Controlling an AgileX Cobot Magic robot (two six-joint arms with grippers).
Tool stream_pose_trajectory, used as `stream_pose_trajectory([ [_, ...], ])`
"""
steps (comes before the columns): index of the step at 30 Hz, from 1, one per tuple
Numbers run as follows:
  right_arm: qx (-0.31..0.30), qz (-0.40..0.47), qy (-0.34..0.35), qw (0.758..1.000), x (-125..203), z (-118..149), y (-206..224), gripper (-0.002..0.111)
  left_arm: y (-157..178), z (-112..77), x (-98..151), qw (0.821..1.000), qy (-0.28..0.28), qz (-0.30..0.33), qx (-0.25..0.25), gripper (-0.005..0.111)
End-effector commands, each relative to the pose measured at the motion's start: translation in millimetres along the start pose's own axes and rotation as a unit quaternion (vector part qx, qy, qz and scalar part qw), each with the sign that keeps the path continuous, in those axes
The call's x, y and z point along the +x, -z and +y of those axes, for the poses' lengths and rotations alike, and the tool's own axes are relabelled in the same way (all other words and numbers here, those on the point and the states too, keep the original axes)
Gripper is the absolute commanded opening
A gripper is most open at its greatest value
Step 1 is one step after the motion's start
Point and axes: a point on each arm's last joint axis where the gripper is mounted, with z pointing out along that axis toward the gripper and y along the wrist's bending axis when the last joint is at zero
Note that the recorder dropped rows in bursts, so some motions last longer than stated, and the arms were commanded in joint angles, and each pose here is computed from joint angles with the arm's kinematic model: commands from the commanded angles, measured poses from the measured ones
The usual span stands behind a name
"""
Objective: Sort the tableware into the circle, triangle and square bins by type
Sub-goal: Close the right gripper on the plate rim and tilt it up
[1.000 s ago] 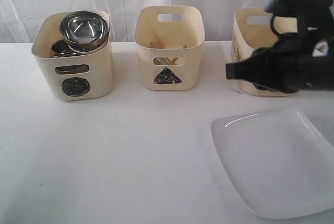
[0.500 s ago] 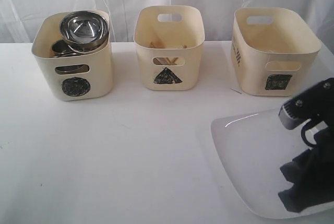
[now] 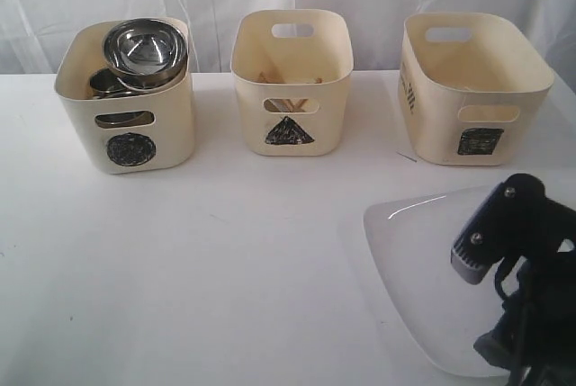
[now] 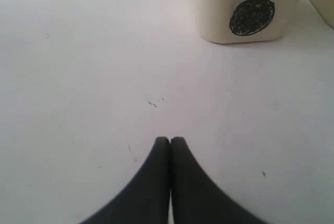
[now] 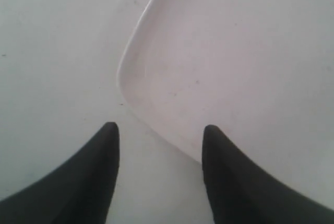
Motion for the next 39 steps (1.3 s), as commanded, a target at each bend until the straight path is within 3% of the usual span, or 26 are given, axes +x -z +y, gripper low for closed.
stream_pose_trajectory([
  [1, -0.015, 0.036, 0.030, 0.999, 1, 5, -7, 0.047, 0, -0.1, 1, 1.000, 0.006, -0.002, 0.000, 0.000],
  [18, -0.005, 0.093, 0.123, 0.988, -11, 27, -7, 0.047, 0, -0.1, 1, 1.000, 0.006, -0.002, 0.000, 0.000],
  [26, 0.041, 0.103, 0.123, 0.986, -18, 37, -16, 0.047, 0, -0.1, 1, 1.000, 0.006, -0.002, 0.000, 0.000],
  [39, 0.028, 0.122, 0.150, 0.981, -27, 61, -45, 0.047, 0, -0.1, 1, 1.000, 0.006, -0.002, 0.000, 0.000],
])
